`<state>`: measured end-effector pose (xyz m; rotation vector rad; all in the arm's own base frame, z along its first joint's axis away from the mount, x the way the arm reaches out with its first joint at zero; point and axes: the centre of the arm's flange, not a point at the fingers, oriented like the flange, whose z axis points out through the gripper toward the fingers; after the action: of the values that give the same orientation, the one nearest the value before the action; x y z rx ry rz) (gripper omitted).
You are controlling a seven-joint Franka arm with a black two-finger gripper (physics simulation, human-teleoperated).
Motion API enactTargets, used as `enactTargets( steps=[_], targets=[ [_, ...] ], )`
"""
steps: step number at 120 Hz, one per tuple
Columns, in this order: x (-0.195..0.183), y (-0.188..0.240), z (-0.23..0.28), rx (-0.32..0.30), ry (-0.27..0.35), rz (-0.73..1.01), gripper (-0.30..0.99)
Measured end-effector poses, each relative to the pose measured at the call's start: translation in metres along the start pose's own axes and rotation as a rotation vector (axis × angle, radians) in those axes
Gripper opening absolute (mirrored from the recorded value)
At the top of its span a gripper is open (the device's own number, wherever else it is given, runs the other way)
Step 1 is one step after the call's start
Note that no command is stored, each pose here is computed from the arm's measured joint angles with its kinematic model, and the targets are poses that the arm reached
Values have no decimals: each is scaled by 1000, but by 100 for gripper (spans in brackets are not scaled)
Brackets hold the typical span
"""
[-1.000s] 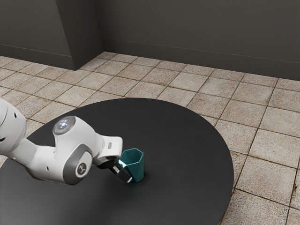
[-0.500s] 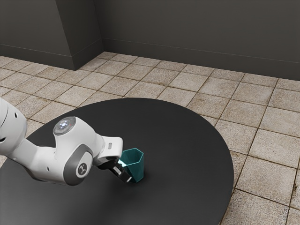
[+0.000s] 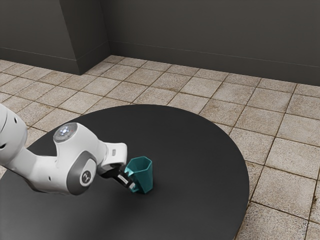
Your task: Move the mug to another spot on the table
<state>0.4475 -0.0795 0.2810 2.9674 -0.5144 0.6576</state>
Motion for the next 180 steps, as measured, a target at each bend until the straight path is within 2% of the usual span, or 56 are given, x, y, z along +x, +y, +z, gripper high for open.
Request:
enactTargets(
  steps=[42, 69, 103, 135, 180],
  targets=[
    [13, -5, -15, 17, 47, 2, -4],
    [12, -1, -23, 17, 61, 1, -2],
    [-12, -21, -53, 61, 81, -34, -6],
    [-48, -23, -55, 73, 45, -45, -9],
    [-66, -57, -46, 102, 8, -122, -10]
  ],
)
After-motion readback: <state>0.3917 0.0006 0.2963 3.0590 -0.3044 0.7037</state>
